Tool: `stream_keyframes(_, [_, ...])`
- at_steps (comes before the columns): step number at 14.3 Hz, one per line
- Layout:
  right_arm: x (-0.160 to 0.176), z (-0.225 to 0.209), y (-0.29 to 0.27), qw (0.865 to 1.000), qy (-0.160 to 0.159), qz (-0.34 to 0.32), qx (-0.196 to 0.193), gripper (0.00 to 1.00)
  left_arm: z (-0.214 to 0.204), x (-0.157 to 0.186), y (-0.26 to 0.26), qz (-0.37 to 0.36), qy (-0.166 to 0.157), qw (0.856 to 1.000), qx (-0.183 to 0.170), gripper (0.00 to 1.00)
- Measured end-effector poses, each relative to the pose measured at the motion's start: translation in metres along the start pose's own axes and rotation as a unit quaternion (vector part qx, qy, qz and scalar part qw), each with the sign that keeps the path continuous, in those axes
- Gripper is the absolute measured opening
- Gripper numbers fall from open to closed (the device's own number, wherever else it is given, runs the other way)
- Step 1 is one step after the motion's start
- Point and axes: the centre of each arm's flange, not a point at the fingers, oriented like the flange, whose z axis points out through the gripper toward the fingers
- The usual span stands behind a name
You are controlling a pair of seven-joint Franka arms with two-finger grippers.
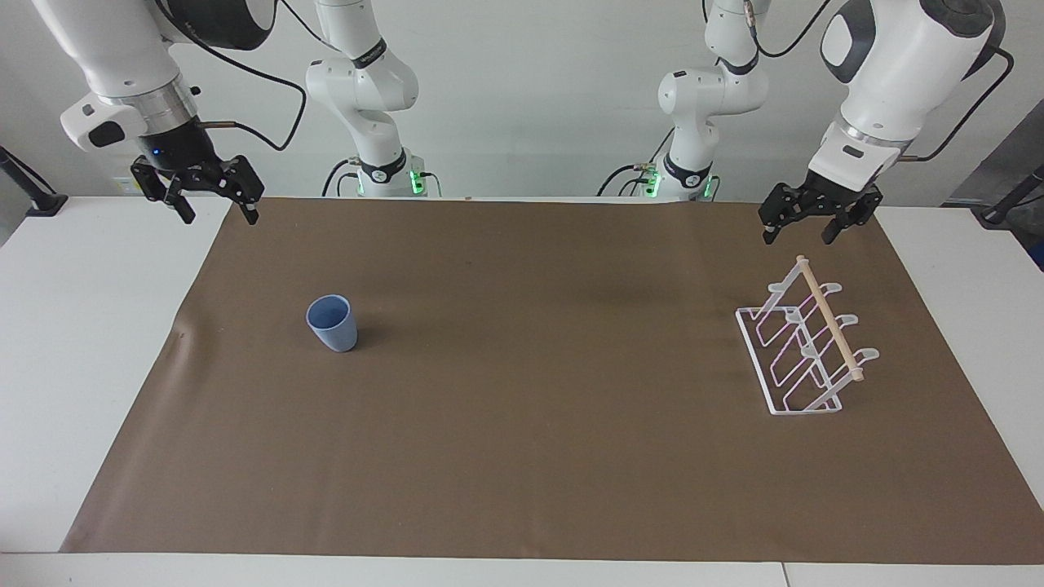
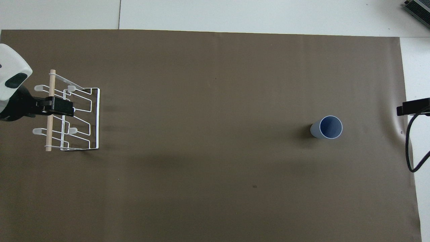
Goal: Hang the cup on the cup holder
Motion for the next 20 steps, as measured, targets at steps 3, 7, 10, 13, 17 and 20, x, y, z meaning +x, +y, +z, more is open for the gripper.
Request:
stream_keyframes(3, [0.000, 0.000, 0.000, 1.000, 0.000, 0.000, 0.000, 1.00, 0.000, 0.000, 0.000, 0.000, 0.000, 1.000, 0.000, 1.00])
stream_keyframes(7, [0.000, 0.000, -0.002, 1.000, 0.000, -0.001, 0.001, 1.00, 0.000, 0.000, 0.000, 0.000, 0.000, 1.000, 0.000, 1.00])
stream_keyframes(10, [0.002, 0.000, -0.019, 1.000, 0.000, -0.017, 0.002, 1.00, 0.000, 0.000, 0.000, 0.000, 0.000, 1.000, 0.000, 1.00])
stream_keyframes(13, [0.001, 0.000, -0.029, 1.000, -0.002, -0.026, 0.002, 1.00, 0.000, 0.000, 0.000, 0.000, 0.000, 1.000, 0.000, 1.00])
stream_keyframes(17, [0.001, 0.018, -0.026, 1.000, 0.009, -0.024, 0.002, 1.00, 0.000, 0.000, 0.000, 0.000, 0.000, 1.000, 0.000, 1.00])
stream_keyframes(20, [0.002, 0.048, -0.026, 1.000, 0.018, -0.024, 0.001, 1.00, 0.000, 0.000, 0.000, 0.000, 0.000, 1.000, 0.000, 1.00])
